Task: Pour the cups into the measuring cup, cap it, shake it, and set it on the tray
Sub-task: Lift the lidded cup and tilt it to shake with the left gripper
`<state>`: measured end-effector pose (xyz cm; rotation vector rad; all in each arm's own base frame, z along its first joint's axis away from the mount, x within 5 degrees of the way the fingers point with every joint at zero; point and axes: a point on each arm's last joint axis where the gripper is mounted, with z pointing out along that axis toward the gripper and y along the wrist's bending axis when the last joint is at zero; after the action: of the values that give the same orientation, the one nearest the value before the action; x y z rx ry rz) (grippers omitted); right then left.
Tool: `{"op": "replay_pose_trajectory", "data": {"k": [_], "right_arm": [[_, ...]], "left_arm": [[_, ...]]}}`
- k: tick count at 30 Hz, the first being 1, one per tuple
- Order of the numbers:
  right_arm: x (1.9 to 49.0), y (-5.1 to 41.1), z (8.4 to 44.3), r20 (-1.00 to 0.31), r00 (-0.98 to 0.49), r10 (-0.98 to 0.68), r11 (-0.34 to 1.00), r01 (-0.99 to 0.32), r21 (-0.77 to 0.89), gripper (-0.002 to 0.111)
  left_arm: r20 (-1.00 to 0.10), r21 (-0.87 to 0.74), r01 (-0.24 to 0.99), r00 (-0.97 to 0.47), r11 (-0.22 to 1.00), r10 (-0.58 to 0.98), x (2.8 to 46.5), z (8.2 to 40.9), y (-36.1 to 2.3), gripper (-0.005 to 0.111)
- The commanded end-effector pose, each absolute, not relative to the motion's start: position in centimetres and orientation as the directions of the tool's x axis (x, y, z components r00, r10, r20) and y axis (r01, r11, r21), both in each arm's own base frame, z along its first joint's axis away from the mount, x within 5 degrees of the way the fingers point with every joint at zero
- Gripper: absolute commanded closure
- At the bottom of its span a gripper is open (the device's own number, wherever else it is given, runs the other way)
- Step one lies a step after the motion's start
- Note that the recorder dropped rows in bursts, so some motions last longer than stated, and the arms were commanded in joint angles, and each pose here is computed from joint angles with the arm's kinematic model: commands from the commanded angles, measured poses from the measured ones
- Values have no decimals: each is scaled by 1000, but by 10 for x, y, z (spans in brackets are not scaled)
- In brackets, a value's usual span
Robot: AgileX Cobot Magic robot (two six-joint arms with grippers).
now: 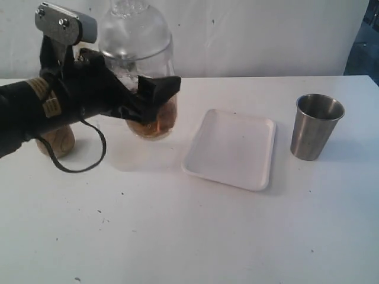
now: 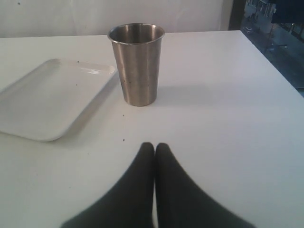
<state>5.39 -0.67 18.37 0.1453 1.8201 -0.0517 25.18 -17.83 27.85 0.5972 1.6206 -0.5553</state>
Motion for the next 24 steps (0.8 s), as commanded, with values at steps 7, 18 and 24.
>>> {"op": "replay_pose_trajectory", "data": {"k": [7,18,24], "right_arm": [[54,-7,182,-966,-247,73,991,124,43,108],[54,-6,182,-966,-247,75,991,124,45,108],[54,-6,182,-966,-247,75,991,124,45,108]], "left_arm": [[-989,23,600,-103,799,105,268,284,-155,107],[-972,-128,495,-235,860,-9,288,280,-131,107],[-988,-38,559,-144,828,52,277,288,-133,107]]}}
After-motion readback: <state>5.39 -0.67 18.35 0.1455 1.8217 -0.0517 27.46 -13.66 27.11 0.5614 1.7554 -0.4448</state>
